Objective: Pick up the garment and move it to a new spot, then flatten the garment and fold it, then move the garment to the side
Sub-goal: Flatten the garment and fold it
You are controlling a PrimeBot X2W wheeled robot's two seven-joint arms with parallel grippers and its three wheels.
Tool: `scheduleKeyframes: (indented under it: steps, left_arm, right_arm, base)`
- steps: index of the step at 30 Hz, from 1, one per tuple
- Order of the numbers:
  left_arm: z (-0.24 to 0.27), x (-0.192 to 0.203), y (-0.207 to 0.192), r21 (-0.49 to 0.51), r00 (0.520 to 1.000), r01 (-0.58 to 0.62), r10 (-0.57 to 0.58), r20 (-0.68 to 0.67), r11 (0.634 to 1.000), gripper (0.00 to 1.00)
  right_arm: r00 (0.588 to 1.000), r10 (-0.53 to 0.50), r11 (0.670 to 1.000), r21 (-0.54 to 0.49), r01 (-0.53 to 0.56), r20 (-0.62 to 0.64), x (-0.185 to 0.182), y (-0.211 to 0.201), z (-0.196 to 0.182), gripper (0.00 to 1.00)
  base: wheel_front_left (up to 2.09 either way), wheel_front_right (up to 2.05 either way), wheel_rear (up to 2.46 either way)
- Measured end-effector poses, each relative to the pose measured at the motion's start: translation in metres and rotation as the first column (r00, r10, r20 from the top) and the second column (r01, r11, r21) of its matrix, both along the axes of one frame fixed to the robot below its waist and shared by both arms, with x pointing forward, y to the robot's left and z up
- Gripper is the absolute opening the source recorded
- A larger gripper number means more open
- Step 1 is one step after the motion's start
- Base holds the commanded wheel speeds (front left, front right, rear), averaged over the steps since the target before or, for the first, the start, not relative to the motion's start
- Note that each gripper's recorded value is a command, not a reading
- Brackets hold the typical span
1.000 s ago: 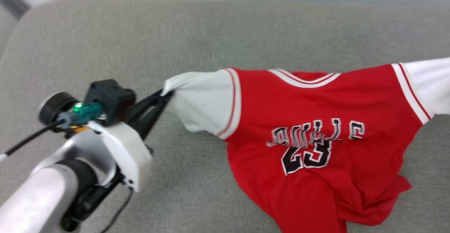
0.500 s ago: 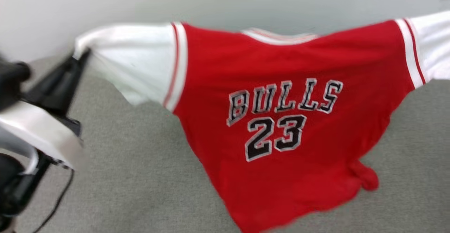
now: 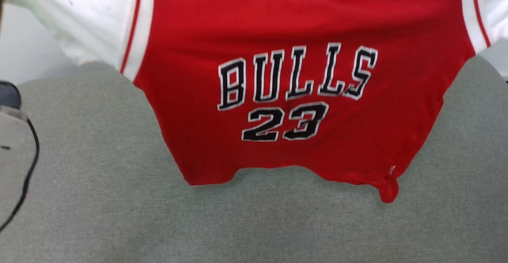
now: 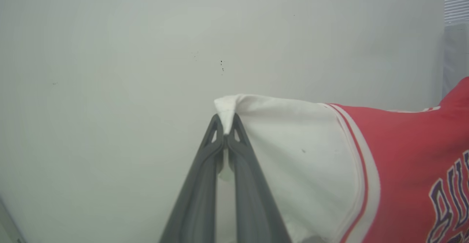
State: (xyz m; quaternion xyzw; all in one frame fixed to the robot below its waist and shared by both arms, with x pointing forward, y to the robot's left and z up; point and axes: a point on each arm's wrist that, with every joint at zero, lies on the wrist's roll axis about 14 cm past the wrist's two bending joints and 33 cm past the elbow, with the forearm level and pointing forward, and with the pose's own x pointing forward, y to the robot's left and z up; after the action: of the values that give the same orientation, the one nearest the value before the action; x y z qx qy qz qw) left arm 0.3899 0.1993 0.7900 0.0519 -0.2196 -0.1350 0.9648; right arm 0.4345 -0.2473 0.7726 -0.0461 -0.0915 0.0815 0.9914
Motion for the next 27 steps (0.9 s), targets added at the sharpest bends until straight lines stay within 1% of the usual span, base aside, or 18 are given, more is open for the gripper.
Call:
scheduleKeyframes:
  steps: [5, 8, 11, 17, 20, 23, 24, 26, 27]
  left_arm:
    - [0.015, 0.024, 0.007, -0.035, 0.999, -0.003, 0.004, 0.039, 0.999, 0.0]
    - [0.023, 0.049, 0.012, -0.044, 0.998, -0.011, 0.013, 0.058, 0.999, 0.0]
    - [0.027, 0.081, 0.014, -0.059, 0.998, -0.01, 0.014, 0.064, 0.998, 0.0]
    - [0.036, 0.154, 0.02, -0.069, 0.995, -0.041, 0.047, 0.092, 0.997, 0.0]
    - [0.039, 0.193, 0.025, -0.107, 0.992, -0.057, 0.069, 0.11, 0.993, 0.0]
    - [0.039, 0.227, 0.024, -0.144, 0.987, -0.057, 0.077, 0.139, 0.988, 0.0]
    - [0.036, 0.239, 0.023, -0.168, 0.988, -0.053, 0.076, 0.137, 0.984, 0.0]
    - [0.026, 0.261, 0.022, -0.175, 0.987, -0.059, 0.083, 0.136, 0.983, 0.0]
    - [0.021, 0.27, 0.022, -0.183, 0.987, -0.062, 0.088, 0.137, 0.981, 0.0]
  right_arm:
    - [0.999, -0.006, 1.0, -0.001, 0.006, 0.039, 0.021, 0.0, 0.009, 0.0]
    - [0.998, -0.007, 1.0, -0.007, 0.008, 0.068, 0.041, 0.002, 0.015, 0.0]
    - [0.995, -0.007, 1.0, 0.018, 0.006, 0.103, 0.067, 0.003, 0.023, 0.0]
    - [0.985, -0.034, 0.999, 0.017, 0.031, 0.17, 0.133, 0.01, 0.028, 0.0]
    - [0.98, -0.053, 0.999, 0.023, 0.049, 0.192, 0.168, 0.013, 0.021, 0.0]
    - [0.98, -0.071, 0.997, 0.016, 0.069, 0.187, 0.203, 0.015, 0.004, 0.0]
    - [0.982, -0.076, 0.997, 0.025, 0.073, 0.174, 0.216, 0.015, -0.004, 0.0]
    - [0.983, -0.084, 0.995, 0.06, 0.075, 0.162, 0.237, 0.016, -0.017, 0.0]
    - [0.982, -0.092, 0.995, 0.059, 0.084, 0.166, 0.245, 0.016, -0.021, 0.0]
  base:
    - [0.0, 0.0, 0.0]
    - [0.0, 0.0, 0.0]
    - [0.0, 0.0, 0.0]
    - [0.0, 0.0, 0.0]
    - [0.0, 0.0, 0.0]
    - [0.0, 0.0, 0.0]
    - [0.0, 0.0, 0.0]
    - [0.0, 0.0, 0.0]
    - [0.0, 0.0, 0.0]
